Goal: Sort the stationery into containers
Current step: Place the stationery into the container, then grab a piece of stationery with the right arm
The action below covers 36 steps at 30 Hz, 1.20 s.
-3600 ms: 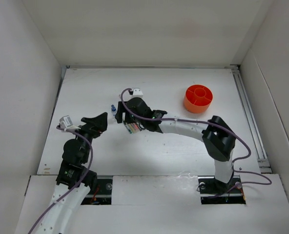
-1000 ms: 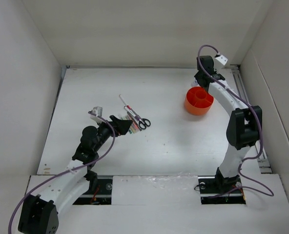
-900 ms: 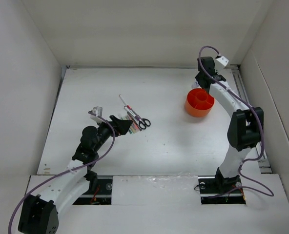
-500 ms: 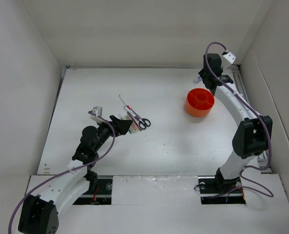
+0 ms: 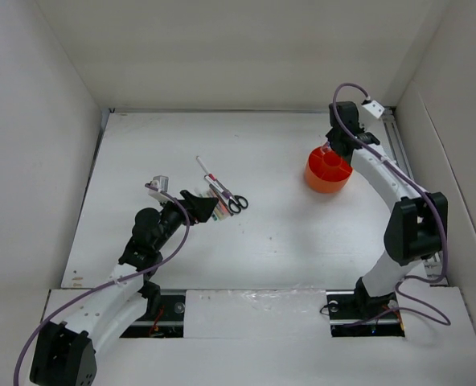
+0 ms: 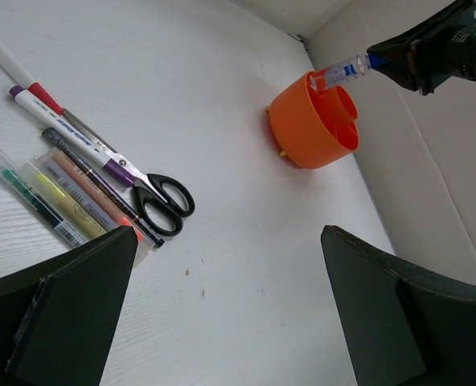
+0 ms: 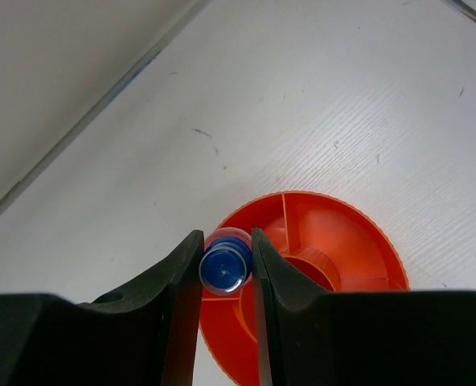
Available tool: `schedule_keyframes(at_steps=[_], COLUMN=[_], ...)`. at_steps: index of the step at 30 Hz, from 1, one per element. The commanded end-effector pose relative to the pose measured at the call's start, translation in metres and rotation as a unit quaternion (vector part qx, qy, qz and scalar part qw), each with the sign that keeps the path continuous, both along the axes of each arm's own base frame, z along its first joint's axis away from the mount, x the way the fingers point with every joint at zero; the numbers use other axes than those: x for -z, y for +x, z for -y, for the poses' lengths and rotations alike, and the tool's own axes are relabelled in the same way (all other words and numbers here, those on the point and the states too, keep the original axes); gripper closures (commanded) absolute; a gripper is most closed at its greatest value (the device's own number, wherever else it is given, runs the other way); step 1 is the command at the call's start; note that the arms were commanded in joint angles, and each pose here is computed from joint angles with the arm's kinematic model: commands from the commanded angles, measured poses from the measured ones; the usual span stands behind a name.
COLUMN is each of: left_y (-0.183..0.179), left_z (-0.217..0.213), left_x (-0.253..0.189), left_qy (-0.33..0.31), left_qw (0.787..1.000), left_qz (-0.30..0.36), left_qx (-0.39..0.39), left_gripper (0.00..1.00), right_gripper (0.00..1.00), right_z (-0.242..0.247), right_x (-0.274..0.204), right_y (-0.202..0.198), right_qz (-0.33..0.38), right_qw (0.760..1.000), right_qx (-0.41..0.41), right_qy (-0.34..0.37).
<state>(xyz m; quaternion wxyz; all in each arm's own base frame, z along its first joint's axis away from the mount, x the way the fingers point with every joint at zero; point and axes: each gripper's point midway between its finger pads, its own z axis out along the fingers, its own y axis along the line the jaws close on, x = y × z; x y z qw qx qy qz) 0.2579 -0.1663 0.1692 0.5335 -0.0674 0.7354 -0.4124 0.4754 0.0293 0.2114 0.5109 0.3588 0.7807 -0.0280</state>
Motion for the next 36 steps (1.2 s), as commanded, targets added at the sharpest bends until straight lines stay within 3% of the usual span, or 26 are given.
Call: schedule_keyframes(at_steps=[1,4,7,8,11,15,18,21,23,25,26,32,36], left_y=[0.0,0.0,0.0,0.0,0.0,0.002,0.003,0.005,0.009,0.011,0.012,0.01,0.005], left_z=[0.004,0.004,0.004,0.004,0.004,0.001,0.0,-0.005,-0.009,-0.014,-0.016,-0.039,-0.042], left_x=[-0.028,-0.028,-0.028,-0.028,-0.03,-0.028,-0.03,-0.019,-0.022,-0.018,-0.016,-0.027,-0.033], left_qy=[-0.015,-0.015,-0.015,-0.015,-0.016,-0.014,-0.014,-0.005,-0.004,0.001,-0.001,-0.004,-0.013], left_qw=[0.999,0.999,0.999,0.999,0.999,0.999,0.999,1.0,0.999,0.999,0.998,0.993,0.992], left_qz=[0.043,0.043,0.043,0.043,0.048,0.044,0.044,0.023,0.024,0.016,0.008,0.023,0.04], left_qx=[0.012,0.012,0.012,0.012,0.012,0.002,-0.003,-0.02,-0.034,-0.05,-0.058,-0.118,-0.119], left_gripper=[0.0,0.0,0.0,0.0,0.0,0.0,0.0,0.02,0.03,0.05,0.07,0.11,0.11], right_gripper=[0.96,0.96,0.89,0.76,0.51,0.33,0.3,0.46,0.75,0.95,0.99,1.0,1.0], right_z=[-0.006,-0.011,-0.017,-0.017,-0.028,-0.042,-0.058,-0.101,-0.155,-0.187,-0.219,-0.305,-0.326], right_x=[-0.01,-0.005,0.001,0.001,-0.012,-0.032,-0.052,-0.061,-0.058,-0.038,-0.029,0.065,0.099], right_y=[0.007,0.01,0.013,0.013,0.017,0.021,0.018,0.007,-0.001,-0.013,-0.025,-0.051,-0.076], right_qz=[0.013,0.005,-0.004,-0.004,0.007,0.023,0.043,0.055,0.066,0.052,0.041,-0.076,-0.101], right_qw=[1.0,1.0,1.0,1.0,1.0,0.999,0.998,0.989,0.969,0.952,0.933,0.886,0.883], right_qx=[0.01,0.006,0.001,0.001,-0.008,-0.028,-0.047,-0.137,-0.235,-0.295,-0.349,-0.457,-0.458], right_qy=[-0.005,-0.007,-0.009,-0.009,-0.013,-0.012,-0.008,0.011,0.043,0.06,0.075,0.032,0.004])
